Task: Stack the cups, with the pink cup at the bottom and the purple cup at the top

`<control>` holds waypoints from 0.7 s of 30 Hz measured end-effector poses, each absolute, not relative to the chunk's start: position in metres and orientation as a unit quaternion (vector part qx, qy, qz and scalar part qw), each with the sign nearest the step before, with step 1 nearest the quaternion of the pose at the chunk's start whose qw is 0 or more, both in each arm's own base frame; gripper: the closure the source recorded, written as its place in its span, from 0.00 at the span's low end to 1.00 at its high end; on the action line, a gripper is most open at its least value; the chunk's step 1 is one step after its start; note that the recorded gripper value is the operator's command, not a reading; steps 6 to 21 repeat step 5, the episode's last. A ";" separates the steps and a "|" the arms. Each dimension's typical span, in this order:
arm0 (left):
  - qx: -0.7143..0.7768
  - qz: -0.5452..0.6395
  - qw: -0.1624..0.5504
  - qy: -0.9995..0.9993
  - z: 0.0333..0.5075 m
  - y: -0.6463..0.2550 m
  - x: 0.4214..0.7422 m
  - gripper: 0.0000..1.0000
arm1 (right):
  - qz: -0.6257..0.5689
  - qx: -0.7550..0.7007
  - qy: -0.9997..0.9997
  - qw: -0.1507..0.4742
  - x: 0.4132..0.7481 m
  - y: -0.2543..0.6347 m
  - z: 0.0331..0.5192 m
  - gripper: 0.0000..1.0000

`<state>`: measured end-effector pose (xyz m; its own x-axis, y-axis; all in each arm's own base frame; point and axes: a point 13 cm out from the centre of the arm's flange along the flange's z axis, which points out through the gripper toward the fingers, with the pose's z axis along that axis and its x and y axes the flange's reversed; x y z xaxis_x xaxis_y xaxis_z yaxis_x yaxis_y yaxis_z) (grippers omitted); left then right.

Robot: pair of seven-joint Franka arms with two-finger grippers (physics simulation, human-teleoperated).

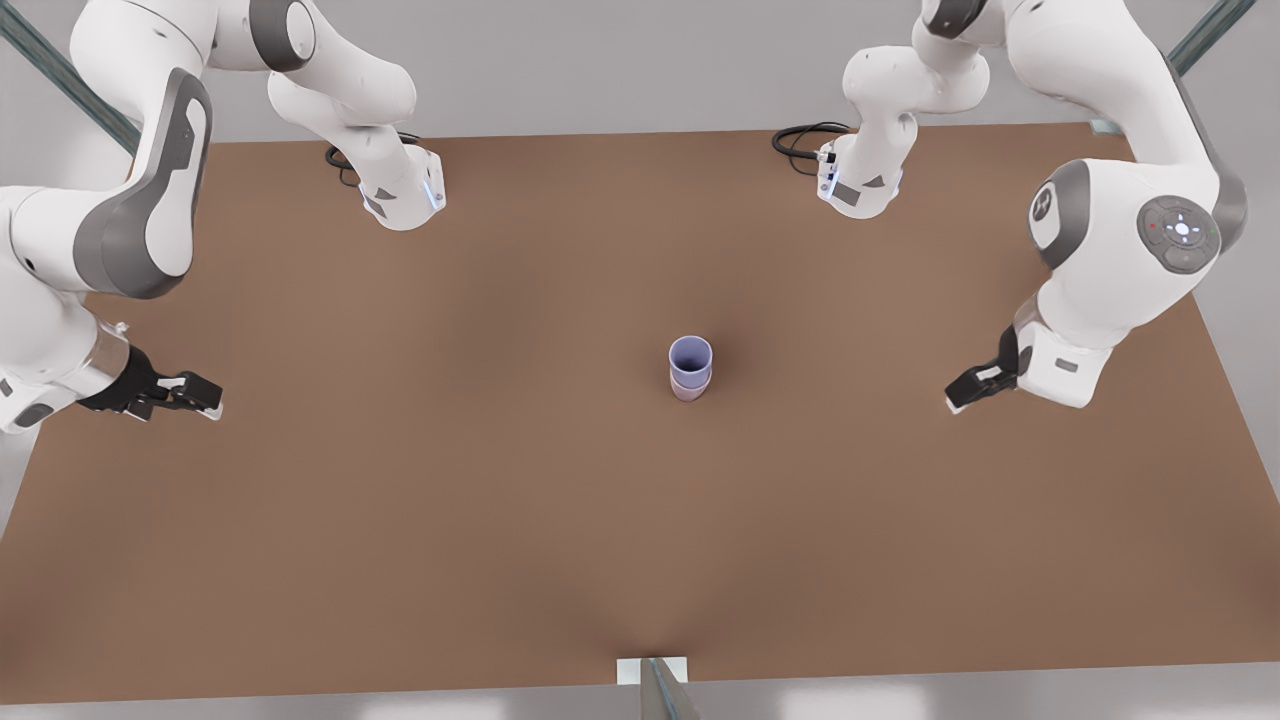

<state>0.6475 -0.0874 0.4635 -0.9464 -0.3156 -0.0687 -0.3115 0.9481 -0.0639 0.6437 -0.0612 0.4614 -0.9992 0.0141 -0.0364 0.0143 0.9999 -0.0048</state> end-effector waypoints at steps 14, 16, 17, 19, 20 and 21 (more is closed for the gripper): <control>-0.075 -0.026 0.027 0.996 0.476 -0.088 0.636 0.00 | -0.003 0.008 1.000 0.019 0.643 -0.063 0.463 0.00; -0.075 -0.026 0.027 0.996 0.476 -0.088 0.636 0.00 | -0.003 0.008 1.000 0.019 0.643 -0.063 0.463 0.00; -0.075 -0.026 0.027 0.996 0.476 -0.088 0.636 0.00 | -0.003 0.008 1.000 0.019 0.643 -0.063 0.463 0.00; -0.075 -0.026 0.027 0.996 0.476 -0.088 0.636 0.00 | -0.003 0.008 1.000 0.019 0.643 -0.063 0.463 0.00; -0.075 -0.026 0.027 0.996 0.476 -0.088 0.636 0.00 | -0.003 0.008 1.000 0.019 0.643 -0.063 0.463 0.00; -0.075 -0.026 0.027 0.996 0.476 -0.088 0.636 0.00 | -0.003 0.008 1.000 0.019 0.643 -0.063 0.463 0.00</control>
